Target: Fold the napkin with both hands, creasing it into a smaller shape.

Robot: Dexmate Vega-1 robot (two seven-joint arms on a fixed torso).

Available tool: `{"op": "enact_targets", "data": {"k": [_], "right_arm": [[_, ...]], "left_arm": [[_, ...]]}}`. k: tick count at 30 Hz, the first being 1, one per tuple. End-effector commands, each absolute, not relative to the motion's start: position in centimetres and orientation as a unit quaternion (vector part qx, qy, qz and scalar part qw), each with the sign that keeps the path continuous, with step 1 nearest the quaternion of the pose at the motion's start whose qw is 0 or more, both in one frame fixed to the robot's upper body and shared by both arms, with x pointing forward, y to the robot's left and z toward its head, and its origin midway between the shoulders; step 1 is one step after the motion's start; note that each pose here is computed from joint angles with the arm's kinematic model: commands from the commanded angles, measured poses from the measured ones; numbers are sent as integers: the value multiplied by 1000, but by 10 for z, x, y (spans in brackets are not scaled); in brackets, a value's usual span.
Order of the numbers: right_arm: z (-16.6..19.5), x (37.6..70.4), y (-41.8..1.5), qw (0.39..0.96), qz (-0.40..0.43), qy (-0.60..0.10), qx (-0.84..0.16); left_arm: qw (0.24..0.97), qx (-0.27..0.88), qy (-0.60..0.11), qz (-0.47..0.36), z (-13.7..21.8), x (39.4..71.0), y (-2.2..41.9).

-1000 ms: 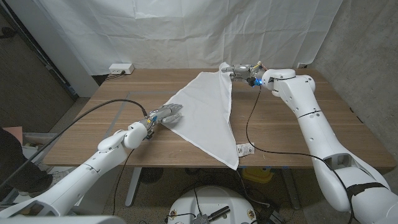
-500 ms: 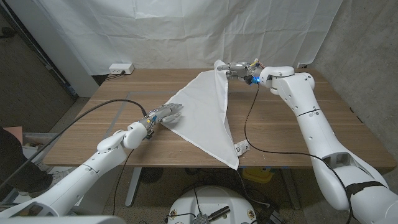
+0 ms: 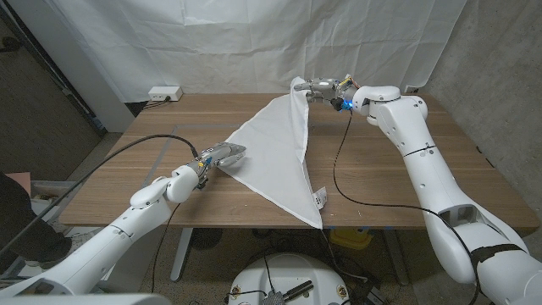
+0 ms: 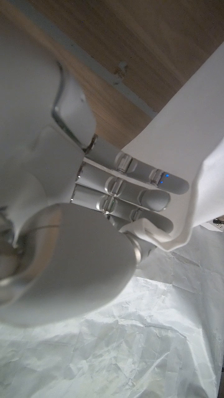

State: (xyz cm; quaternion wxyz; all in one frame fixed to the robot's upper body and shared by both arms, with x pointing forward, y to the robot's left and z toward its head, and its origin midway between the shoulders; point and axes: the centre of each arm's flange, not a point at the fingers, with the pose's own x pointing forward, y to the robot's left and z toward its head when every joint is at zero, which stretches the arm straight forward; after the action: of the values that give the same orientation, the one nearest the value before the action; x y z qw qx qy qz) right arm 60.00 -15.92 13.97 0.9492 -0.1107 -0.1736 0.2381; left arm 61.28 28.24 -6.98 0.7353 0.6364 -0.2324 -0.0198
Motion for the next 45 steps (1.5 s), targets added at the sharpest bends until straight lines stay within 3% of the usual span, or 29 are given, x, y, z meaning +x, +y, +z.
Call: {"op": "enact_targets", "data": {"k": [1, 11, 45], "right_arm": [[142, 595, -145, 939, 268, -183, -111], [137, 591, -119, 915, 346, -160, -131], [96, 600, -31, 891, 420, -99, -140]], "left_arm": [[730, 647, -222, -19, -69, 610, 283], [728, 647, -223, -23, -68, 614, 281], [727, 648, -226, -25, -69, 616, 281]]}}
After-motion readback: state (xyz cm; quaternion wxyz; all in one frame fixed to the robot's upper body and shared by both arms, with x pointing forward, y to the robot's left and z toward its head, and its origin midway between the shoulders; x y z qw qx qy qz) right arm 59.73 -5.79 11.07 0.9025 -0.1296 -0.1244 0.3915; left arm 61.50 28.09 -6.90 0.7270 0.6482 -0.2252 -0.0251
